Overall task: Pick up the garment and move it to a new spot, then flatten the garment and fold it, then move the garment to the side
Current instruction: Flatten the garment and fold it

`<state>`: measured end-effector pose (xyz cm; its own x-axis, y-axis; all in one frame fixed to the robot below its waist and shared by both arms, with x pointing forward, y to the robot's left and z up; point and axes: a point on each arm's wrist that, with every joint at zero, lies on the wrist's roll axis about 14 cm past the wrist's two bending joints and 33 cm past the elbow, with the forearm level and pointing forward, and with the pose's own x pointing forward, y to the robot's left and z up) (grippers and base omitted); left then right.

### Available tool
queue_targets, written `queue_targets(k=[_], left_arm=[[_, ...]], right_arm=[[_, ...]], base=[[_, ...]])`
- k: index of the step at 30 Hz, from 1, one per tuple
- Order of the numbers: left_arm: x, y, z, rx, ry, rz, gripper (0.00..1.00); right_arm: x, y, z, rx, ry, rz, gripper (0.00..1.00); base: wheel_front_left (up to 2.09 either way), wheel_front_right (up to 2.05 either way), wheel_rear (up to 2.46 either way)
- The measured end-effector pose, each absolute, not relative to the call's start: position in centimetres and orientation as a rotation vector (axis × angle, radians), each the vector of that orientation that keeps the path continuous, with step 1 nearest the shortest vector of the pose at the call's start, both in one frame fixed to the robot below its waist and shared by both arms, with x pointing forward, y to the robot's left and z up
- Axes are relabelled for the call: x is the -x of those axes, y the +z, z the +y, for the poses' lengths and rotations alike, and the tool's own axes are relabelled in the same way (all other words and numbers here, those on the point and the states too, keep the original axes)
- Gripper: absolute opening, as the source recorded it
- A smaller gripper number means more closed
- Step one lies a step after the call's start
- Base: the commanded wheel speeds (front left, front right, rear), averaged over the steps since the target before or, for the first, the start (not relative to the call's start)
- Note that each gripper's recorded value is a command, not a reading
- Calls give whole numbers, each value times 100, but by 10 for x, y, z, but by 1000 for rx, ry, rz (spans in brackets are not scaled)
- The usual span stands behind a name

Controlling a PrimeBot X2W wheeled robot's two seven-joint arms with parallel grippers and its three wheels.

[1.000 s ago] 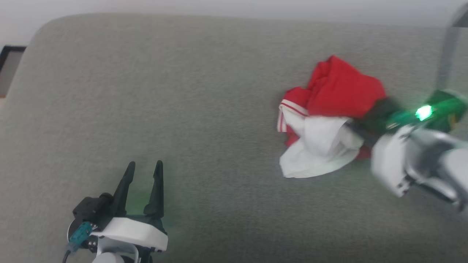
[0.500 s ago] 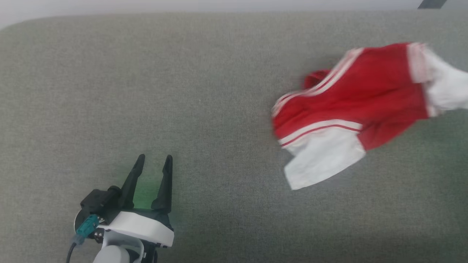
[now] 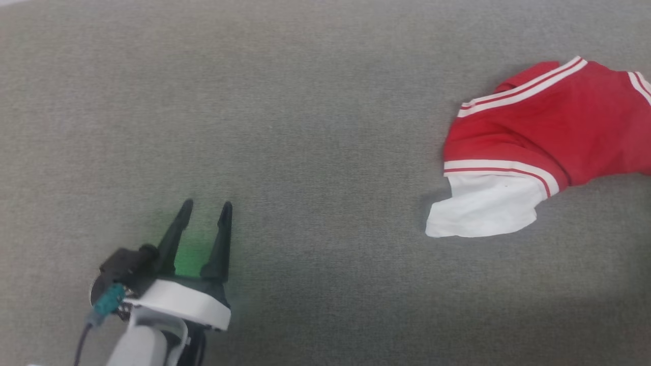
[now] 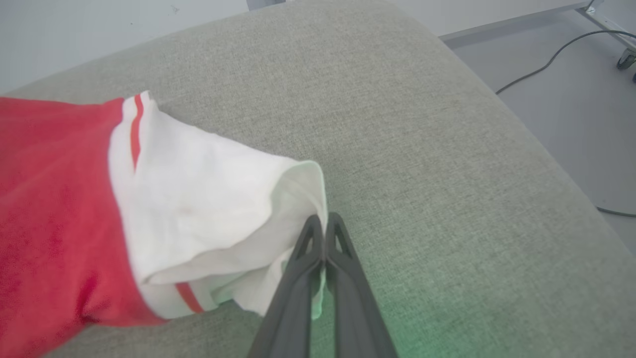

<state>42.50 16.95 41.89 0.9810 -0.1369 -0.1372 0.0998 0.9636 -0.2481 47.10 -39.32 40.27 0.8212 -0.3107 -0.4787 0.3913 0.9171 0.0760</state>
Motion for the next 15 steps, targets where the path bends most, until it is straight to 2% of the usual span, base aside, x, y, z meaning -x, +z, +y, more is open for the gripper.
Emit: queue_targets(k=[1, 2, 3, 4, 12, 15], left_arm=[[-429, 422, 168, 231, -137, 146, 100], [-433, 425, 168, 216, -155, 135, 100], [-437, 430, 167, 201, -173, 122, 100], [-443, 436, 166, 186, -194, 105, 100], [-480, 489, 140, 78, -414, 15, 100], [-485, 501, 111, 79, -537, 96, 100]], right_arm=[[-472, 404, -392, -171, -375, 468, 0], [-473, 406, -391, -170, -376, 451, 18], [-474, 409, -392, -165, -377, 431, 48], [-473, 413, -394, -152, -378, 411, 100], [-459, 448, -397, -75, -355, 259, 100], [-456, 467, -383, -54, -296, 179, 100]], base=[[0, 0, 0], [0, 0, 0], [0, 0, 0], [0, 0, 0], [0, 0, 0], [0, 0, 0]])
